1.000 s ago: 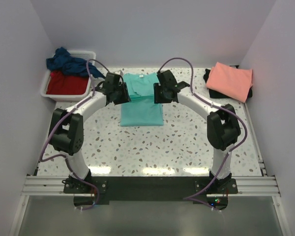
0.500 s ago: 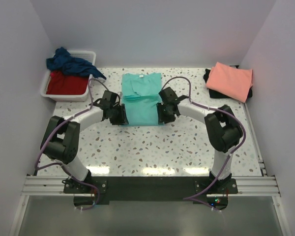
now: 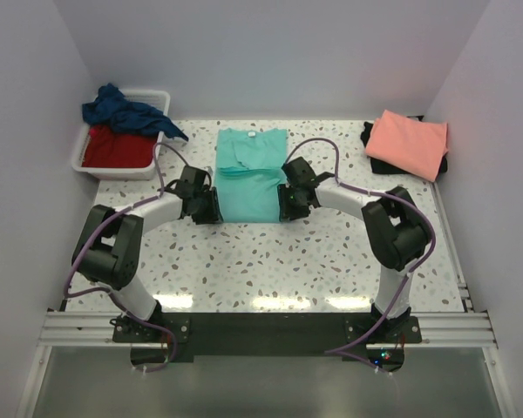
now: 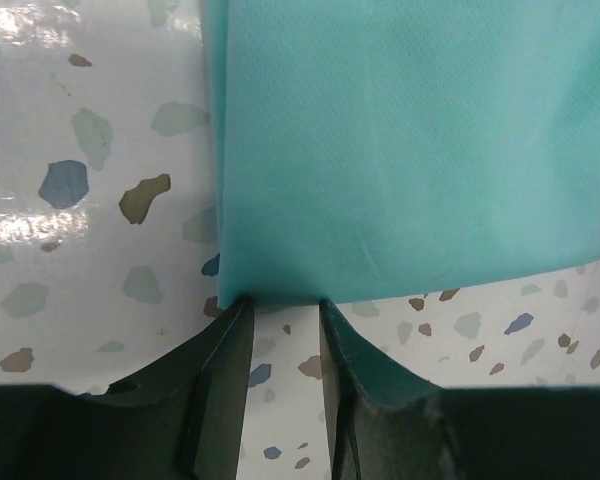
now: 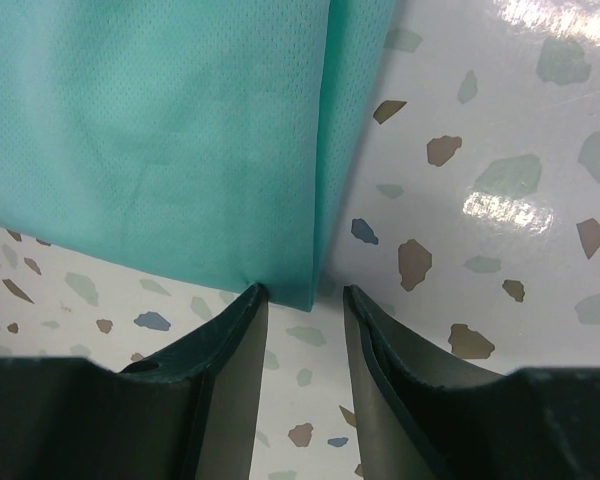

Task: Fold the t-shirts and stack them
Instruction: Fold the tshirt

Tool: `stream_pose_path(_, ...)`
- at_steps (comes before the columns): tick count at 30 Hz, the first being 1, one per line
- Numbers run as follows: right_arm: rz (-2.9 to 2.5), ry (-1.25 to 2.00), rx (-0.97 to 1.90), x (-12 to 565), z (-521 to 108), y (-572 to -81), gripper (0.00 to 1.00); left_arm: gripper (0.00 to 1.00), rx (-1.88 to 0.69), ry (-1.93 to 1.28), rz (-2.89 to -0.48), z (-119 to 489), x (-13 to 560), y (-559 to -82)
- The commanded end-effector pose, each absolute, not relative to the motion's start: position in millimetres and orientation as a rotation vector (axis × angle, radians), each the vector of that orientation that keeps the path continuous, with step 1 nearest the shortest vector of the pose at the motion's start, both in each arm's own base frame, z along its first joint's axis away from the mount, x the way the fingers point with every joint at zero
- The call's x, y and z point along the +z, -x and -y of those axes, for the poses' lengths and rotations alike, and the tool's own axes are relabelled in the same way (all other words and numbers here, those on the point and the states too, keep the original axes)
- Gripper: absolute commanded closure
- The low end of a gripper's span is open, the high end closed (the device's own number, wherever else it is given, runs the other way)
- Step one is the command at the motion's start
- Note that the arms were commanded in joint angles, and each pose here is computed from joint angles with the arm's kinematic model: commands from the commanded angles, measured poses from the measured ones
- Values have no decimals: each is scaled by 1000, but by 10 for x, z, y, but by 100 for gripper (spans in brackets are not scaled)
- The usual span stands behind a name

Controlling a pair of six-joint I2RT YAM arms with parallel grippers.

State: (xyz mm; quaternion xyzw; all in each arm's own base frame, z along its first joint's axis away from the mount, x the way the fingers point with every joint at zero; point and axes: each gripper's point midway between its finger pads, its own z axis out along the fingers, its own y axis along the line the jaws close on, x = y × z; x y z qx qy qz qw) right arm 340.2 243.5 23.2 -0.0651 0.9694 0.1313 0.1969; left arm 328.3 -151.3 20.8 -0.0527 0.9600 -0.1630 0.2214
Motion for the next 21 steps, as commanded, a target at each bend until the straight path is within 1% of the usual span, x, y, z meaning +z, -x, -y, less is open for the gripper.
stream_pose_path(1, -2640, 158, 378, 437, -2450, -3502, 60, 62, -307, 251, -2613, 1251, 225, -3346)
stream_pose_path(13, -2641, 145, 361, 446, -2421, -3497, 61, 62, -303, 248, -2557, 1225, 373, -3429)
stream_pose_path(21, -2639, 133, 333, 404, -2377, -3509, 63, 64, -437, 294, -2582, 1327, 200, -3473)
